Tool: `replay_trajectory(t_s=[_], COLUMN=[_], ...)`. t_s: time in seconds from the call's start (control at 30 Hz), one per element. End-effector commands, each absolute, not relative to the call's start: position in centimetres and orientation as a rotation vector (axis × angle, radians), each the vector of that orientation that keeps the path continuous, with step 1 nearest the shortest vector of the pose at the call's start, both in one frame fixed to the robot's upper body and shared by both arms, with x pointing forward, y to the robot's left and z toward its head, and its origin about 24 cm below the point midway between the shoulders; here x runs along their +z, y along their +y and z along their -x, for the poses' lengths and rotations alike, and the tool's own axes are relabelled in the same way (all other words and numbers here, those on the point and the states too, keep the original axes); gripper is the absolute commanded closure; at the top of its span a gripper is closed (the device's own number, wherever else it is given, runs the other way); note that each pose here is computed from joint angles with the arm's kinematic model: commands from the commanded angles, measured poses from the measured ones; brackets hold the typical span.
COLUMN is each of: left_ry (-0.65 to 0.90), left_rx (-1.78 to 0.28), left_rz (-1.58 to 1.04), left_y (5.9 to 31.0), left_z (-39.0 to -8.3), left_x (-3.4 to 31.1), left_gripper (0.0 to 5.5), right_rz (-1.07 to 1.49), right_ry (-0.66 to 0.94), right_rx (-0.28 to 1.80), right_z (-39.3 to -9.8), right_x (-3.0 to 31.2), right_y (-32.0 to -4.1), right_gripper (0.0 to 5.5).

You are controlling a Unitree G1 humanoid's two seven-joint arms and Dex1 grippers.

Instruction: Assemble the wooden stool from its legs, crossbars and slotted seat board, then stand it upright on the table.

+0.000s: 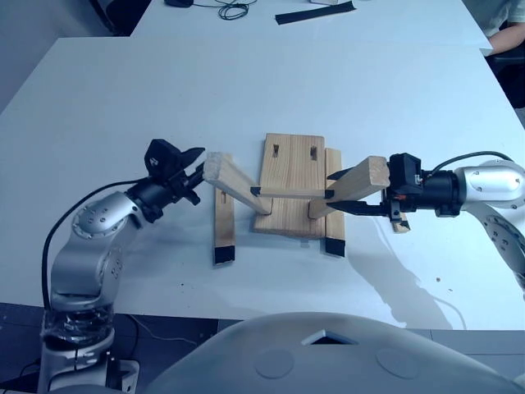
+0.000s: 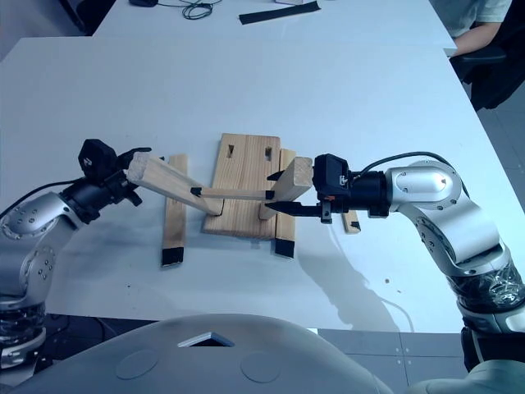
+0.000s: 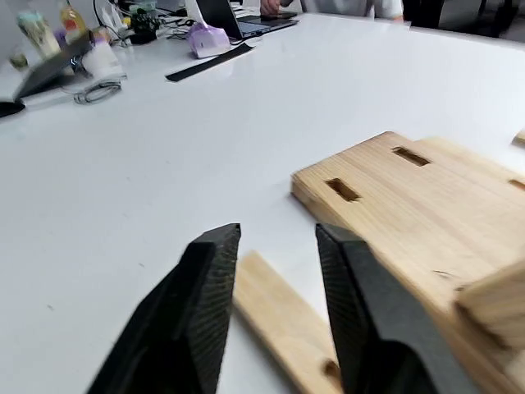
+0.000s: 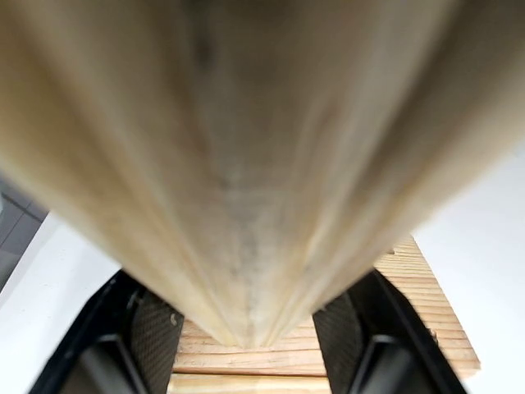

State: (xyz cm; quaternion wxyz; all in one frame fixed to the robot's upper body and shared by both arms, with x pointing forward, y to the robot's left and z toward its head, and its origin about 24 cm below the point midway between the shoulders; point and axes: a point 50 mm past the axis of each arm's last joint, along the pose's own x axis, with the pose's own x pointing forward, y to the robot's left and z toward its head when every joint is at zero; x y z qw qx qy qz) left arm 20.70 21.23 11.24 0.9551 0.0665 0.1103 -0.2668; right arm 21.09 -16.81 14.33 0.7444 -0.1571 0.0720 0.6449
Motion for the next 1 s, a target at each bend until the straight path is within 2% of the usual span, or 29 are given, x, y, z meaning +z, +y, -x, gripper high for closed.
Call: replay_trajectory(t_s=[0.03,0.17,0.27,0.33,0.37,0.43,0.5,0.6,0.73,0.8,1.0], left_ry=[0.187,0.110,0.086,0.067,0.068,0.086,0.137,0.260,0.295,0.298,0.346], left_rx=[-0.363,-0.241,-0.191,-0.222,-0.271,-0.479,-0.738,-0.864,-0.764,-0.698,-0.371], left_rz=[-0.141,-0.174,-0.192,-0.168,-0.134,-0.014,0.087,0.133,0.105,0.088,-0.109], left_y=[22.4,23.0,23.7,22.7,21.5,17.2,13.2,11.6,11.8,12.8,21.2], left_z=[-19.5,-18.8,-19.4,-20.4,-20.9,-21.0,-19.5,-18.8,-20.6,-21.4,-23.7], left_x=[12.1,13.4,14.6,15.5,15.8,16.3,16.5,15.8,15.7,15.7,14.2], left_gripper=[3.46,3.46,3.46,3.46,3.46,3.46,3.46,3.46,3.46,3.46,3.46], right_rz=[0.407,0.396,0.393,0.394,0.394,0.397,0.397,0.400,0.412,0.413,0.412], right_ry=[0.268,0.270,0.283,0.288,0.288,0.284,0.280,0.276,0.260,0.257,0.277], right_rx=[1.290,1.265,1.254,1.252,1.254,1.268,1.286,1.301,1.313,1.320,1.307], right_z=[-21.5,-21.2,-20.8,-20.8,-20.8,-21.1,-21.3,-21.8,-22.7,-22.8,-22.4], right_x=[13.0,12.9,12.8,12.7,12.7,12.8,12.9,13.1,13.2,13.3,12.9], right_y=[-18.1,-18.3,-18.6,-18.7,-18.6,-18.3,-17.9,-17.5,-17.1,-17.0,-17.5], right_gripper=[3.46,3.46,3.46,3.46,3.46,3.46,3.46,3.46,3.46,3.46,3.46])
